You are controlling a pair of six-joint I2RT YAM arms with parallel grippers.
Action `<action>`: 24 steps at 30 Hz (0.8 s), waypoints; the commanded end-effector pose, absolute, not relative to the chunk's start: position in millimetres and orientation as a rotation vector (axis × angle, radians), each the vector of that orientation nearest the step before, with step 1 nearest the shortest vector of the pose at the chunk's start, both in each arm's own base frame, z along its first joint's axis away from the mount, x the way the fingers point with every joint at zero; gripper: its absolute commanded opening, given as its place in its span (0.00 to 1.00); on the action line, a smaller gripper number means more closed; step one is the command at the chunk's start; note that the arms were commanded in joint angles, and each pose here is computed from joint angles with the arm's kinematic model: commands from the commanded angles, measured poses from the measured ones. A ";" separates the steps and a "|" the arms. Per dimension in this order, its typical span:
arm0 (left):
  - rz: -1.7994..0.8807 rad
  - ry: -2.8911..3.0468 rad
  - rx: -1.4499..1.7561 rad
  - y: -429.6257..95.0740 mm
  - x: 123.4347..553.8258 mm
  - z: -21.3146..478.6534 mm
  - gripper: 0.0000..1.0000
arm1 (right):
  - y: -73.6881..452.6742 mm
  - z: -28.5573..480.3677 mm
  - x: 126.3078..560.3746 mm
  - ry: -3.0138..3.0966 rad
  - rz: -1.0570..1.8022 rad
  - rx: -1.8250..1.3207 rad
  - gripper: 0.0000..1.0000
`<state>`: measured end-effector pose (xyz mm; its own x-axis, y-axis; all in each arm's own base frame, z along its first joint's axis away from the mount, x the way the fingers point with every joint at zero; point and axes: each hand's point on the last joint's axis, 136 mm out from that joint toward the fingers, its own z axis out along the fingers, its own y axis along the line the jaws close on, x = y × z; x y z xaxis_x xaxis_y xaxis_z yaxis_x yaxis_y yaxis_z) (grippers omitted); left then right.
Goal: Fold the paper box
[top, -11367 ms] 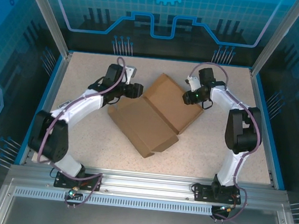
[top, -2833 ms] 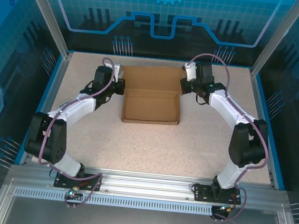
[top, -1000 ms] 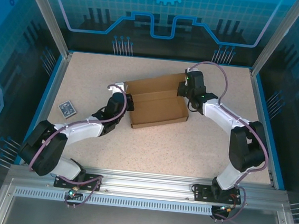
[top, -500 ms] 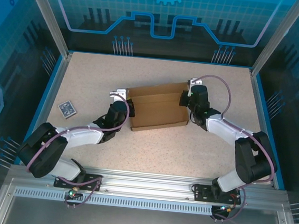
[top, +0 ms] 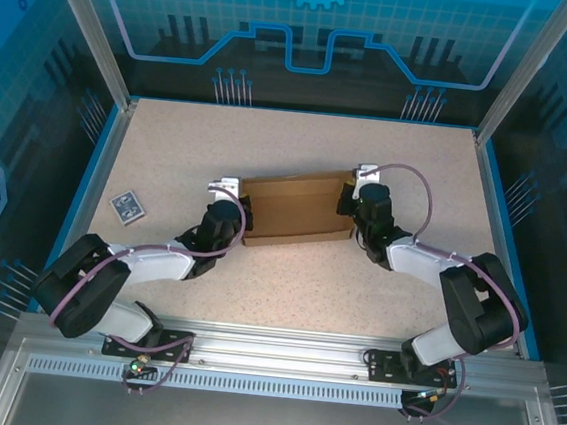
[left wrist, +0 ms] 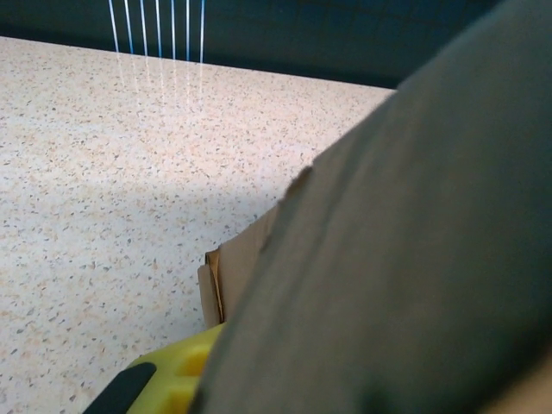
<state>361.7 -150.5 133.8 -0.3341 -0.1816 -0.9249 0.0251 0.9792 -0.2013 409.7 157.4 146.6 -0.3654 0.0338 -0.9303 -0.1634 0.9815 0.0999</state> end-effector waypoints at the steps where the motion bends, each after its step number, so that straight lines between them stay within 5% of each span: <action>1: -0.246 1.908 -0.078 -157.3 354.2 134.5 0.19 | 156.6 115.7 389.9 2.018 0.174 -0.131 0.08; 16: -0.351 1.968 -0.016 -162.0 328.5 142.4 0.54 | 157.5 111.7 382.4 2.004 0.135 -0.133 0.07; 24: -0.377 1.964 0.041 -148.4 297.1 172.7 0.60 | 157.3 113.8 382.5 2.000 0.124 -0.135 0.06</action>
